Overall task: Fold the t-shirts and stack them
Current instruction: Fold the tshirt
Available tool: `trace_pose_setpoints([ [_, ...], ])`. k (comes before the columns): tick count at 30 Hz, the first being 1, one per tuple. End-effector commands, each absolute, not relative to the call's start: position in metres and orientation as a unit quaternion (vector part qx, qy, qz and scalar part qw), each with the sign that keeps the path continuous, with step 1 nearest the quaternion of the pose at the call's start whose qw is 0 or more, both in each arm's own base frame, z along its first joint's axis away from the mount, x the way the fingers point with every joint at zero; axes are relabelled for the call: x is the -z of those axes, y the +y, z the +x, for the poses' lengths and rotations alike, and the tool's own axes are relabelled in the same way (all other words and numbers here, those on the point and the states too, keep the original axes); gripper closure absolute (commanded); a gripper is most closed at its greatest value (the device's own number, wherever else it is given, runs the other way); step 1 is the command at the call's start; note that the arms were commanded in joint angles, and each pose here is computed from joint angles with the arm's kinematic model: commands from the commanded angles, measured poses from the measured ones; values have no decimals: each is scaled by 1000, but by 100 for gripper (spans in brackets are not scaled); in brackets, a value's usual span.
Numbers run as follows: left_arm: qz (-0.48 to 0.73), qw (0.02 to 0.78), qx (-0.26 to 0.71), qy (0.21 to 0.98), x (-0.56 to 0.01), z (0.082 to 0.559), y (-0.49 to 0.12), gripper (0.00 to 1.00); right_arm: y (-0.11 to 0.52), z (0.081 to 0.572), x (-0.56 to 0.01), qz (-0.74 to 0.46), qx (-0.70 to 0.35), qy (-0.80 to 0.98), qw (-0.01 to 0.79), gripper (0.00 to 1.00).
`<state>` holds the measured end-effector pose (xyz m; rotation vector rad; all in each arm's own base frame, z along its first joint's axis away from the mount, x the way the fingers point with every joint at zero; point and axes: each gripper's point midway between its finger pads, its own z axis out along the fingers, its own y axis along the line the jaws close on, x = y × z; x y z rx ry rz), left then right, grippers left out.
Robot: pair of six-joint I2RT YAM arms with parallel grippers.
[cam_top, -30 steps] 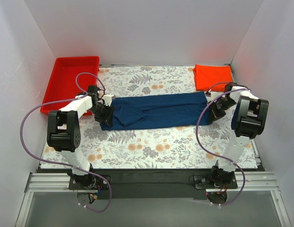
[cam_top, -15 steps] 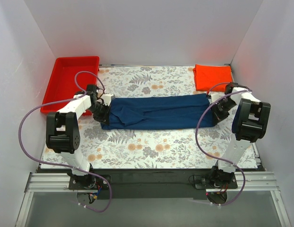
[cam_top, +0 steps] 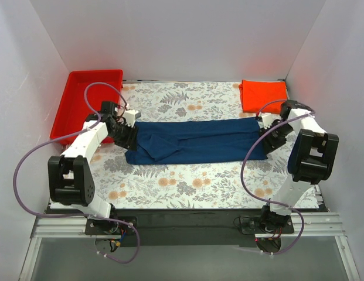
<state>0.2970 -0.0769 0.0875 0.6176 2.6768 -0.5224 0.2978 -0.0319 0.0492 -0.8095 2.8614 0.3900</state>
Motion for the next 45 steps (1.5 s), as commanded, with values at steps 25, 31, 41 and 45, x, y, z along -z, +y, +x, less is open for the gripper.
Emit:
trace_pose_setpoints([
  [25,395,150,62,904,-45,285,-169,70,5,319,-75,-244,-206,940,121,62],
  [31,396,185,60,897,-62,317,-187,100,5,316,-70,-246,-206,940,116,62],
  [41,399,233,77,883,-88,367,-221,100,8,312,-67,-249,-214,938,114,62],
  [45,395,265,72,876,-83,395,-236,100,10,313,-68,-243,-222,937,114,63],
])
